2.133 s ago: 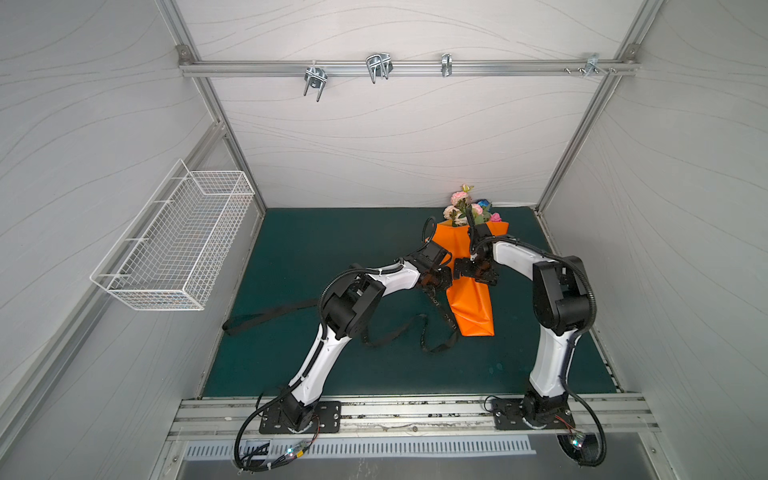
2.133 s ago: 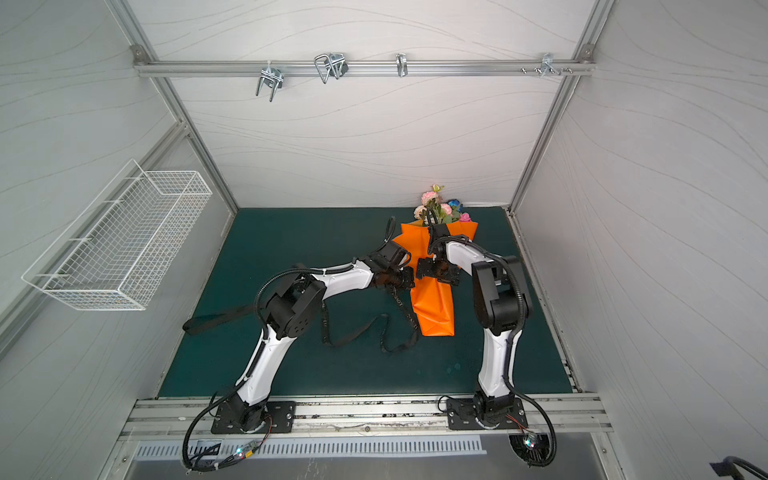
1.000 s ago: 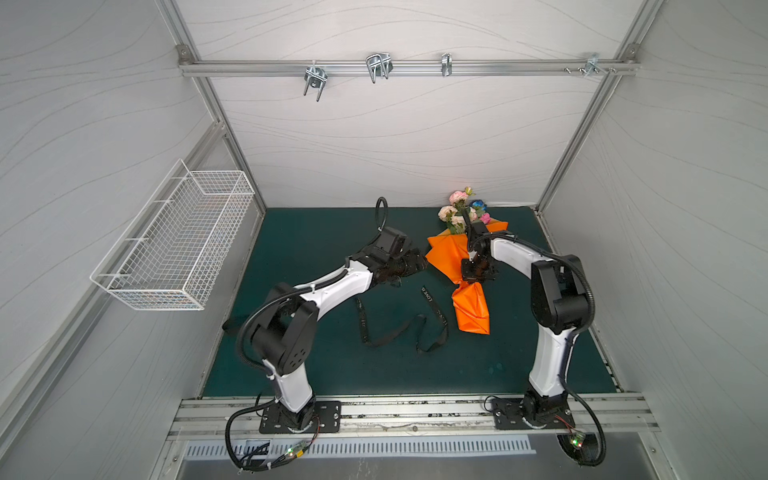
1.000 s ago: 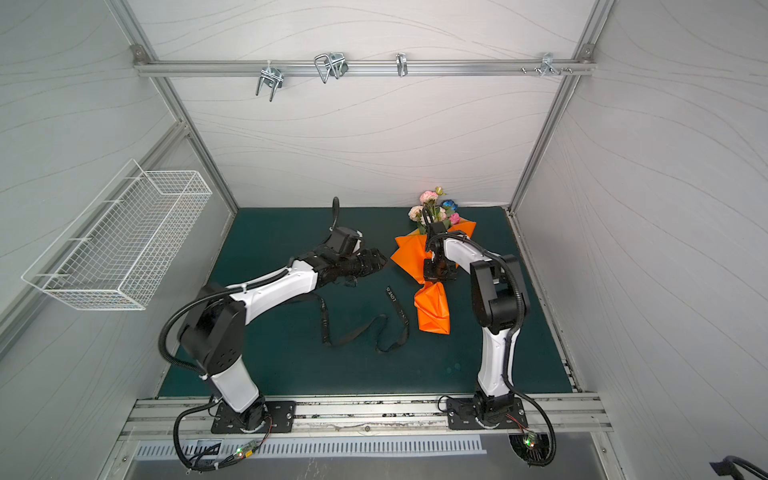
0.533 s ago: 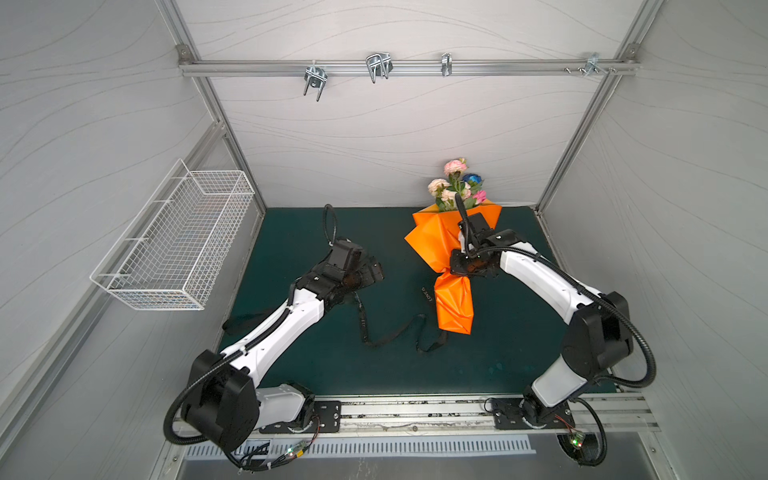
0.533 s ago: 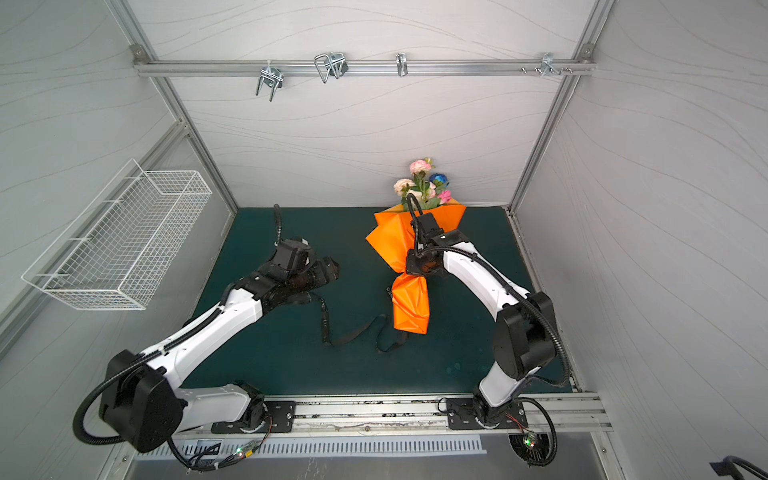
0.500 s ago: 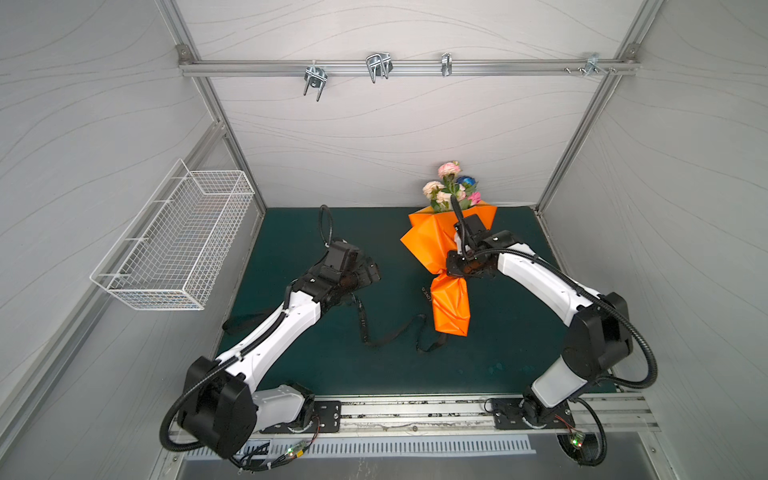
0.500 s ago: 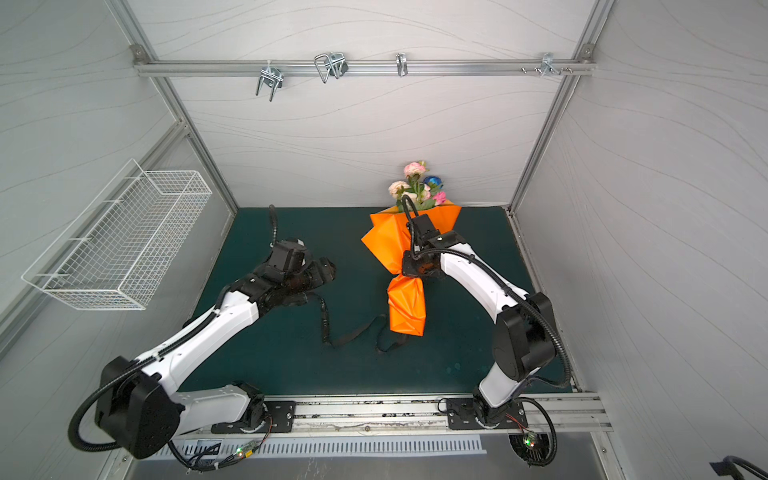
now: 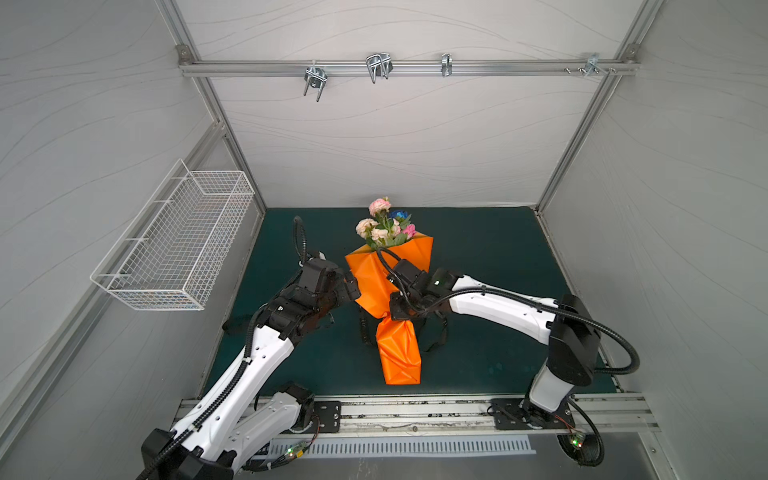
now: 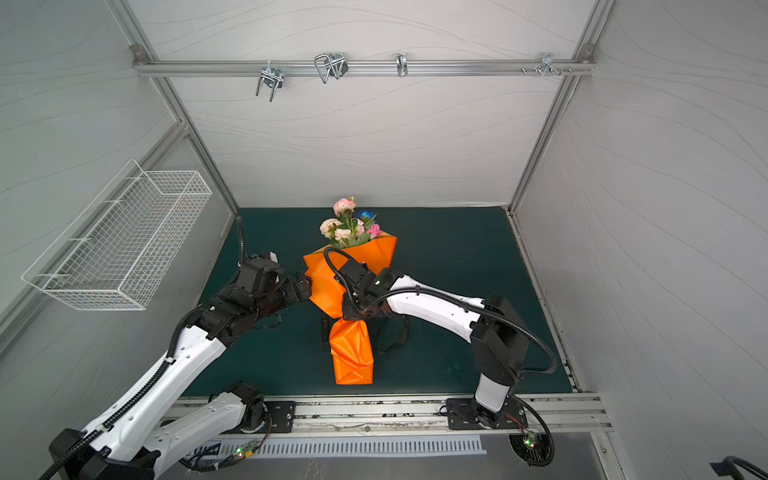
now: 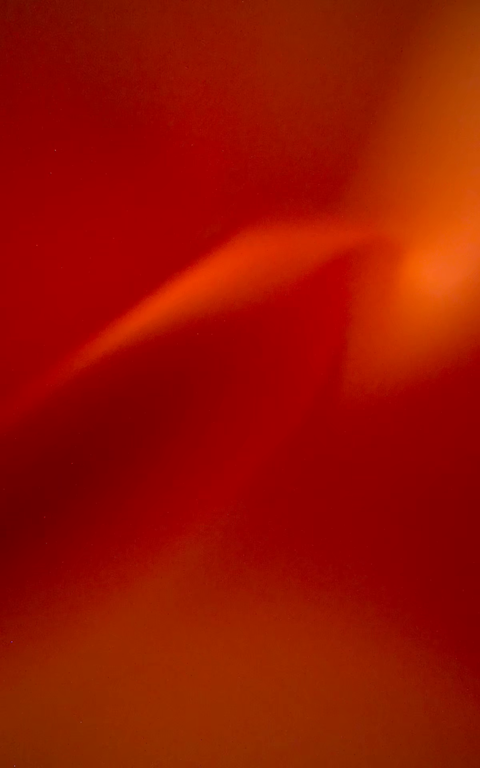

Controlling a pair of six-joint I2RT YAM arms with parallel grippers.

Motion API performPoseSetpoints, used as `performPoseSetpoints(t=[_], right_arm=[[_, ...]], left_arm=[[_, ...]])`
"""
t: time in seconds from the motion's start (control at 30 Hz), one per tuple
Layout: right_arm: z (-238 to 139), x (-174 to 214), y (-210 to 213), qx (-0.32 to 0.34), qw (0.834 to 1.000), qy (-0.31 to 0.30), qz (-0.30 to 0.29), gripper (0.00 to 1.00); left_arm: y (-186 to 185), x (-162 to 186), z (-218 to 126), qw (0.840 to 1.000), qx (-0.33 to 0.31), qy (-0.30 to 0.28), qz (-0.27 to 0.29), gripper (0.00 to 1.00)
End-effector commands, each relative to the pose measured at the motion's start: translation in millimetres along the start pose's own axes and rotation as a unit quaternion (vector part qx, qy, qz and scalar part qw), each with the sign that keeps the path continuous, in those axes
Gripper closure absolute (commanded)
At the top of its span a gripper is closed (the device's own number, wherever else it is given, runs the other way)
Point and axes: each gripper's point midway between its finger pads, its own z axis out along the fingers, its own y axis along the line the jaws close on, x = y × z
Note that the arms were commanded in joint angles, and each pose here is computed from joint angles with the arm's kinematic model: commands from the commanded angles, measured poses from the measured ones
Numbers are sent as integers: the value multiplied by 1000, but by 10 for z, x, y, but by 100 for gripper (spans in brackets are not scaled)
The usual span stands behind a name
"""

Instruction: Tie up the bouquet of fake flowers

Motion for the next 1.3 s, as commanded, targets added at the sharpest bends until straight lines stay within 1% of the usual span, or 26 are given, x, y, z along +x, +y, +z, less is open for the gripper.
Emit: performPoseSetpoints(t=[0.0, 0.07, 0.3, 0.47, 0.53, 0.63, 0.77, 0.83, 0.97, 1.0, 1.1, 1.17, 1.27], right_arm=[[112, -7, 134, 2, 999, -18, 36, 100], [202, 54, 196, 1, 999, -9, 40, 100], [623, 112, 200, 21, 998, 20, 53, 100], [946, 132, 99, 68, 997, 42, 23, 100], [1006, 158, 39, 78, 995, 50, 23, 100], [1051, 169, -31, 77, 995, 54, 32, 99], [1070, 168, -83, 65, 995, 61, 46, 89], [1069, 154, -94, 62, 995, 61, 49, 87], [1058, 116, -92, 52, 995, 66, 45, 60], [1051, 113, -72, 47, 996, 67, 42, 57], [995, 107, -26, 37, 996, 68, 31, 51], [927, 100, -2, 32, 997, 67, 25, 45], [834, 102, 22, 22, 997, 66, 15, 40]], left_arm=[[83, 145, 34, 1000, -7, 25, 0, 1], [92, 216, 67, 999, -3, 35, -5, 1], [140, 394, 146, 998, 4, 58, -18, 2], [173, 503, 243, 997, 5, 71, -23, 8], [150, 552, 304, 996, 13, 79, -26, 13], [110, 650, 420, 994, 26, 98, -33, 19], [50, 758, 567, 991, 39, 125, -36, 28], [31, 807, 634, 989, 43, 136, -37, 31], [2, 883, 762, 987, 50, 150, -43, 34], [5, 900, 800, 986, 49, 153, -44, 37], [35, 974, 952, 984, 38, 166, -47, 39], [88, 1020, 1058, 983, 17, 178, -43, 40], [169, 1096, 1203, 980, -12, 195, -38, 42]])
